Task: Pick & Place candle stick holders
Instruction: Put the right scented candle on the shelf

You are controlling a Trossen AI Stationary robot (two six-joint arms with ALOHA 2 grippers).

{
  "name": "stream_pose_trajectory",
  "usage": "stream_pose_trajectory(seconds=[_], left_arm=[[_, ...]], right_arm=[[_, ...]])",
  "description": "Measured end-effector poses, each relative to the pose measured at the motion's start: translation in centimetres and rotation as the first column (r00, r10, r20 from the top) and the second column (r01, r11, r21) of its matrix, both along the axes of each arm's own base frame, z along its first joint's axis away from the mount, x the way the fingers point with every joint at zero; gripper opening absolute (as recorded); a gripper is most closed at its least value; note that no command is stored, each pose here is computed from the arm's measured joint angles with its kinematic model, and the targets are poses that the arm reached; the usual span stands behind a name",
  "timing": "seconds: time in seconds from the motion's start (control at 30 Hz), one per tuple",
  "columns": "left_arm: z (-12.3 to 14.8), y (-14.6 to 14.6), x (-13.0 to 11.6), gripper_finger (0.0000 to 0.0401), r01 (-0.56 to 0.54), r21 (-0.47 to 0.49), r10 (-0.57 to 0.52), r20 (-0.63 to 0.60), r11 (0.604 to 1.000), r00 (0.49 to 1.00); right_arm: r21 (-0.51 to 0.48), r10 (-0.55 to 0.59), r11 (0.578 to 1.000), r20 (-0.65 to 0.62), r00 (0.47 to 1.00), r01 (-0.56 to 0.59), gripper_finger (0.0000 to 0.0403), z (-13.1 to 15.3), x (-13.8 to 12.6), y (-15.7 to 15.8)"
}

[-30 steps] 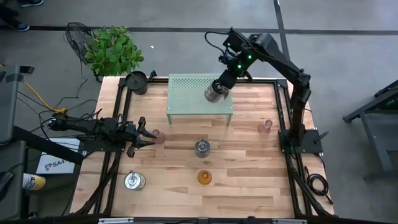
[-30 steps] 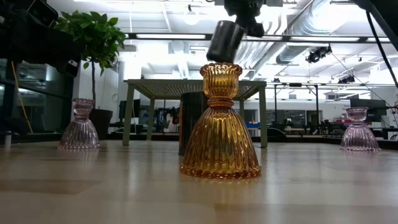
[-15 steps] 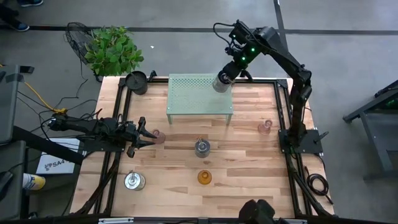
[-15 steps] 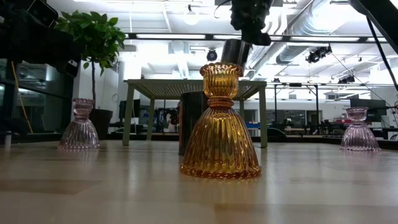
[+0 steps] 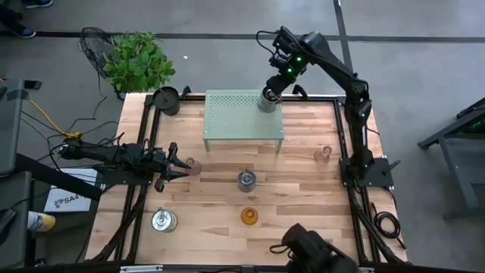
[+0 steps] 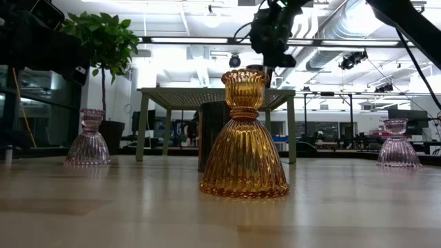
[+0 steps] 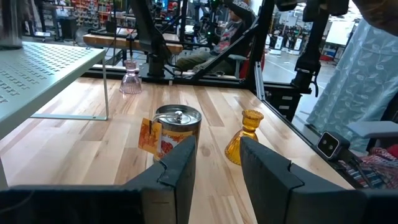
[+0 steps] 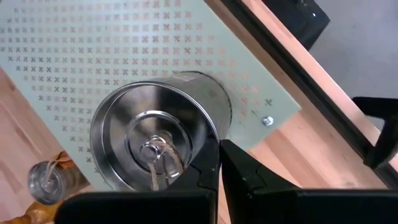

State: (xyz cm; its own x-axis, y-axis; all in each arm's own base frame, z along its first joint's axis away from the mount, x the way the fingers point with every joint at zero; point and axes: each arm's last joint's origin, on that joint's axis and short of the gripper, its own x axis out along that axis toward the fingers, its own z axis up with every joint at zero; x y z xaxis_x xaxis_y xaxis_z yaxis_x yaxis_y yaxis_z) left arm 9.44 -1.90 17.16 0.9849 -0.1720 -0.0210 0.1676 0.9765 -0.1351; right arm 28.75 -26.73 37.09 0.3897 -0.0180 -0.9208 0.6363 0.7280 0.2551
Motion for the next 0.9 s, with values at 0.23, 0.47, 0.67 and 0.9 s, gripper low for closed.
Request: stream_pose_trajectory(seconds=[0.23, 0.47, 0.67, 0.9], left_arm=[[0.0, 0.0, 0.0, 0.0124, 0.0, 0.0, 0.0, 0.0, 1.0, 1.0], [0.0, 0.0, 0.0, 0.0124, 0.0, 0.0, 0.0, 0.0, 1.0, 1.0], [0.0, 0.0, 0.0, 0.0124, 0.0, 0.0, 0.0, 0.0, 1.0, 1.0], [0.0, 0.0, 0.0, 0.0124, 0.0, 0.0, 0.0, 0.0, 1.0, 1.0]], right_arm=[[0.0, -0.031, 1.0, -0.004, 1.0, 0.031, 0.0, -0.2, -1.0, -1.2], [-0.011, -0.018, 1.0, 0.001, 1.0, 0.018, 0.0, -0.2, -1.3, -1.6], [-0.017, -0.002, 1.0, 0.001, 1.0, 0.002, 0.0, -0.2, -1.3, -1.6], [-0.023, 0.032, 0.999, 0.003, 0.999, -0.032, 0.0, -0.2, -1.0, -1.3]])
